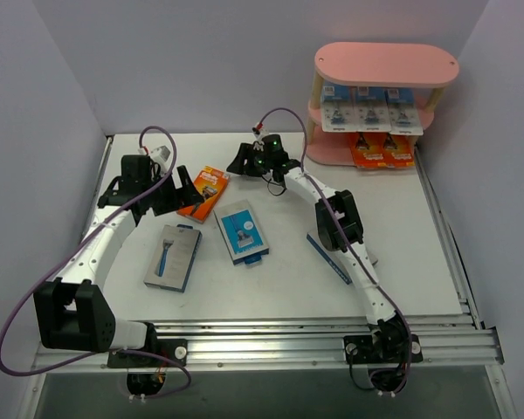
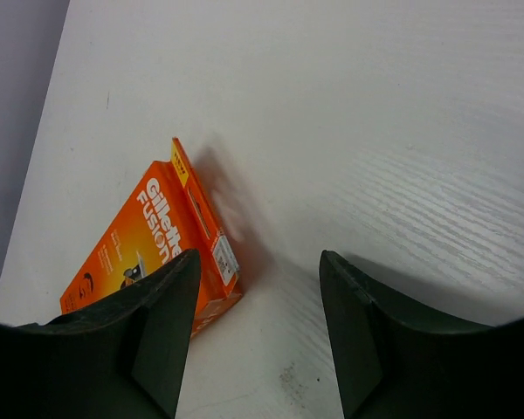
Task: Place and organize the shaving razors onto the shelf
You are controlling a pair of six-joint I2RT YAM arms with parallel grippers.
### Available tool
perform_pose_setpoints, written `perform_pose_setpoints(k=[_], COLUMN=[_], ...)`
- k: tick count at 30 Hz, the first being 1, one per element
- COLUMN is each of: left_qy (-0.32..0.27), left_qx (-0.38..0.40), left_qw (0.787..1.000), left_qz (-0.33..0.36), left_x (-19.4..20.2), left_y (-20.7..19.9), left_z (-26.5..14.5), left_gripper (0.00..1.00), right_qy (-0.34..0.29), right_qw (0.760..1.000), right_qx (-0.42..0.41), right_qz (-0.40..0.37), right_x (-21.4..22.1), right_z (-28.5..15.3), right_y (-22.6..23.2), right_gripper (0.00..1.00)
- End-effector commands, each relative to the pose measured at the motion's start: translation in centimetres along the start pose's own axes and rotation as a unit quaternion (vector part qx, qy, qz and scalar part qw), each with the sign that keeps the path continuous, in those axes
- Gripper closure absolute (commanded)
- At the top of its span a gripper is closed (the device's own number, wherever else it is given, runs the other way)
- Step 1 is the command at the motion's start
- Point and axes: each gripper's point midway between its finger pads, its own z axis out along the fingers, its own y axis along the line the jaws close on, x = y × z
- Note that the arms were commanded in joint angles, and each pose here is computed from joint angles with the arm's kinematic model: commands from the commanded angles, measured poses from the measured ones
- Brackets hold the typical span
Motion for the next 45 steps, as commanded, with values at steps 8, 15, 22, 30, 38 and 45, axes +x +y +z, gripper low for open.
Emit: perform_pose_setpoints(k=[8, 15, 22, 30, 38, 45], left_qy=[-0.016, -0.016, -0.015, -0.014, -0.013, -0.015], left_qx=[0.039, 0.040, 0.041, 0.042, 0.043, 0.041], left_qw=[0.999, 0.999, 0.999, 0.999, 0.999, 0.999], left_qz=[0.001, 0.001, 0.000, 0.000, 0.000, 0.002], left_x=[-1.0, -1.0, -1.0, -0.9, -0.8, -0.9], left_y=[-1.5, -1.5, -1.6, -1.6, -1.6, -1.6], left_z=[-0.2, -0.1, -0.2, -0.1, -0.1, 0.0], left_gripper=[0.05, 0.05, 0.05, 0.05, 0.06, 0.06], right_qy=[-0.035, -0.019, -0.001, 0.015, 0.008, -0.030], right_qw=[0.997, 0.995, 0.995, 0.995, 0.996, 0.993], right_qx=[-0.068, -0.083, -0.083, -0.083, -0.075, -0.097], right_qz=[0.032, 0.055, 0.060, 0.062, 0.057, 0.052], right_x=[-1.3, 0.6, 2.2, 3.4, 2.8, -1.2], right_z=[1.1, 1.4, 1.7, 1.7, 1.0, -1.5], right_y=[3.2, 2.9, 2.8, 2.6, 2.9, 6.2], right_gripper=[0.50, 0.59, 0.61, 0.67, 1.00, 1.00])
